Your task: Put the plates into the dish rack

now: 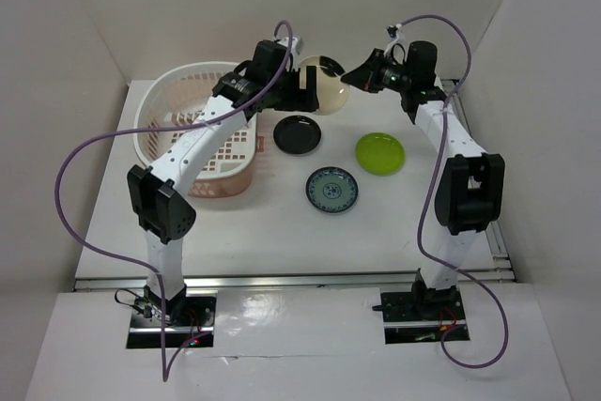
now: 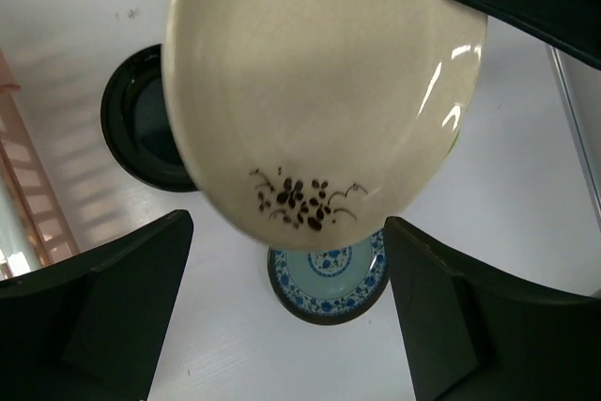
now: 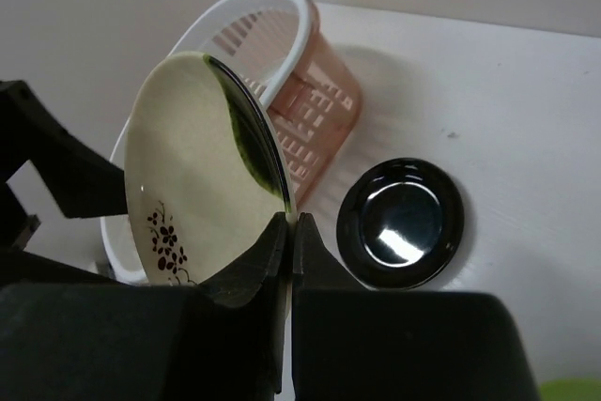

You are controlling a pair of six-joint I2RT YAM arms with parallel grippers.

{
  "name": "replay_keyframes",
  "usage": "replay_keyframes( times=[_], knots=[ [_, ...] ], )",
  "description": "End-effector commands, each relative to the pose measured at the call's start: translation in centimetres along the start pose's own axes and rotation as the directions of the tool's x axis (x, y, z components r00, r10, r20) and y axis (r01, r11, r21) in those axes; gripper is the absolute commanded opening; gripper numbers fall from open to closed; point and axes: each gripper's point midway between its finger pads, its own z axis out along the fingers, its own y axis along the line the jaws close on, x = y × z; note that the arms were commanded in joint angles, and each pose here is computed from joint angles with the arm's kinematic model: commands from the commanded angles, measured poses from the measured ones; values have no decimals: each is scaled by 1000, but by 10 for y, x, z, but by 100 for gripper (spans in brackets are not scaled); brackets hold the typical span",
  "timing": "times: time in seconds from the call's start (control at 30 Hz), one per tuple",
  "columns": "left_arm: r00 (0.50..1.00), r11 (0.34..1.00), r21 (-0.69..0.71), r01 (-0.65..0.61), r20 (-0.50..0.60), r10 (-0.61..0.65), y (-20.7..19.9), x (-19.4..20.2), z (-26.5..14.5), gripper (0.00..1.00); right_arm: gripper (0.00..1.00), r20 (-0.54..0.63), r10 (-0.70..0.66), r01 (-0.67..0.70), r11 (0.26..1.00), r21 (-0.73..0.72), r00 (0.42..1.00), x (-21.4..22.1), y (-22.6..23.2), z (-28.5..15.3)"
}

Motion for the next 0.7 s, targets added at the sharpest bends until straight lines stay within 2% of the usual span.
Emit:
replay_keyframes(
  times=[0.0, 0.17, 0.23, 0.43, 0.67],
  knots=[
    [999, 998, 60, 19, 25, -21, -15, -5, -8, 96, 0, 16, -81, 82, 993, -89, 997, -11, 38, -15],
    [998, 996, 89, 25, 61, -30, -17, -4, -20, 88, 0, 18, -113, 114, 979, -168, 993, -2, 66, -23],
    [995, 995, 92, 32, 87, -41, -17, -7, -24, 84, 0, -6, -111, 108, 982, -156, 994, 6, 60, -23],
    [990, 996, 80, 37, 132, -47, -12, -17, -43, 81, 0, -24, -127, 123, 983, -134, 992, 12, 64, -22],
    [988, 996, 85, 26, 149, -39, -13, -21, -47, 77, 0, -36, -129, 123, 983, -135, 991, 16, 69, -19]
  ],
)
